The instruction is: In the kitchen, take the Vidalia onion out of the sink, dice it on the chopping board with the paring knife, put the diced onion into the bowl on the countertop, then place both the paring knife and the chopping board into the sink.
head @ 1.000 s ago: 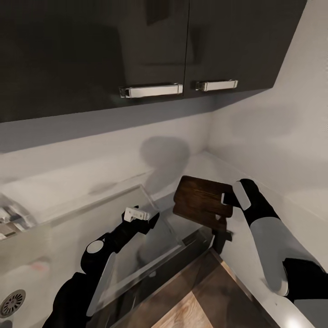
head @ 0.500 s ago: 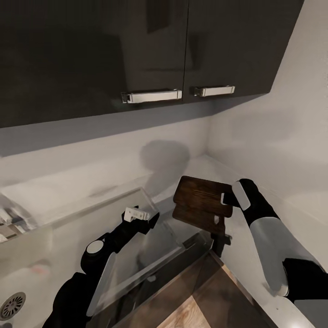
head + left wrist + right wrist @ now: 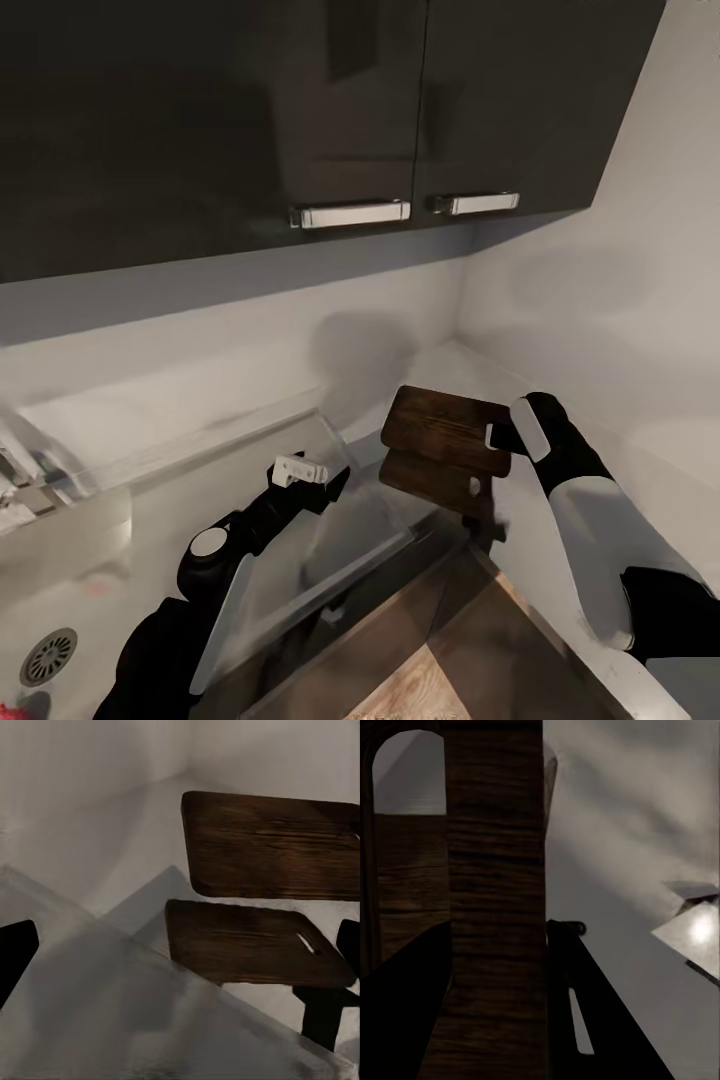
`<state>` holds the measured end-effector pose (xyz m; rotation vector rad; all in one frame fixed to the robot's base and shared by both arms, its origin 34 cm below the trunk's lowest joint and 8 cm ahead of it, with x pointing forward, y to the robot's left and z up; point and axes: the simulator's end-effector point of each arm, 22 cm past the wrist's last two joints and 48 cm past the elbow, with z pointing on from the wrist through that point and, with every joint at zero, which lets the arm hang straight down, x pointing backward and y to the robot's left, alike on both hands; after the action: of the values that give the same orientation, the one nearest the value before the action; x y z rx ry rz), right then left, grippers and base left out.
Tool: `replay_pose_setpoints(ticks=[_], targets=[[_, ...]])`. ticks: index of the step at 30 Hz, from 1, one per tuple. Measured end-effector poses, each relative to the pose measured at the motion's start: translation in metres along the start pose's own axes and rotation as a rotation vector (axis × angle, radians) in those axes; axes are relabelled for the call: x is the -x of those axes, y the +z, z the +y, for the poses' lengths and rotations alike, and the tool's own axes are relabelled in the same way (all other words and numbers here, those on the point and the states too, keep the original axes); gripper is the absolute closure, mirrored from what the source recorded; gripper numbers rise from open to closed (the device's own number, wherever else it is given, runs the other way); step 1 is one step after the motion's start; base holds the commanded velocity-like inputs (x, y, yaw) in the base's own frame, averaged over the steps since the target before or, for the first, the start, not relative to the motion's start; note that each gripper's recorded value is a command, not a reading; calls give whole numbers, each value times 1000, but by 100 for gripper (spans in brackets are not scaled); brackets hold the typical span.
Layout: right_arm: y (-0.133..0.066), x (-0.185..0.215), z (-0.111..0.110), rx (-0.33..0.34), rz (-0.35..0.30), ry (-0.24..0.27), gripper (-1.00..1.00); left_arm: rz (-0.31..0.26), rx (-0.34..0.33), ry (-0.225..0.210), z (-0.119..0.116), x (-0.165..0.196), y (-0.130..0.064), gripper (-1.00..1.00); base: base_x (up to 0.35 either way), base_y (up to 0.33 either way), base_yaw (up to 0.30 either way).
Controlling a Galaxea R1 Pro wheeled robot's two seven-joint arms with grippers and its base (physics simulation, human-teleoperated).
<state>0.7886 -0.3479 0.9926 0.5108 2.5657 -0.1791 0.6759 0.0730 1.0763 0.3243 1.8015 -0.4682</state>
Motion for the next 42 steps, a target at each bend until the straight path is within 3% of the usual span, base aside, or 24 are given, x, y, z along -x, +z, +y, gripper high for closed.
replay_pose_setpoints(ticks=[13,36,42], targets=[[-1,0,-1,-1,1,-1,100,0,0,0,0,0,0,-100,-133,112,42],[0,-1,0,-2,2,-3,100,-1,0,1,0,0,0,-100,-2,1,271],[0,-1,0,-2,3,-3,100,0,-1,1,0,0,0,-100,-192,0,277]])
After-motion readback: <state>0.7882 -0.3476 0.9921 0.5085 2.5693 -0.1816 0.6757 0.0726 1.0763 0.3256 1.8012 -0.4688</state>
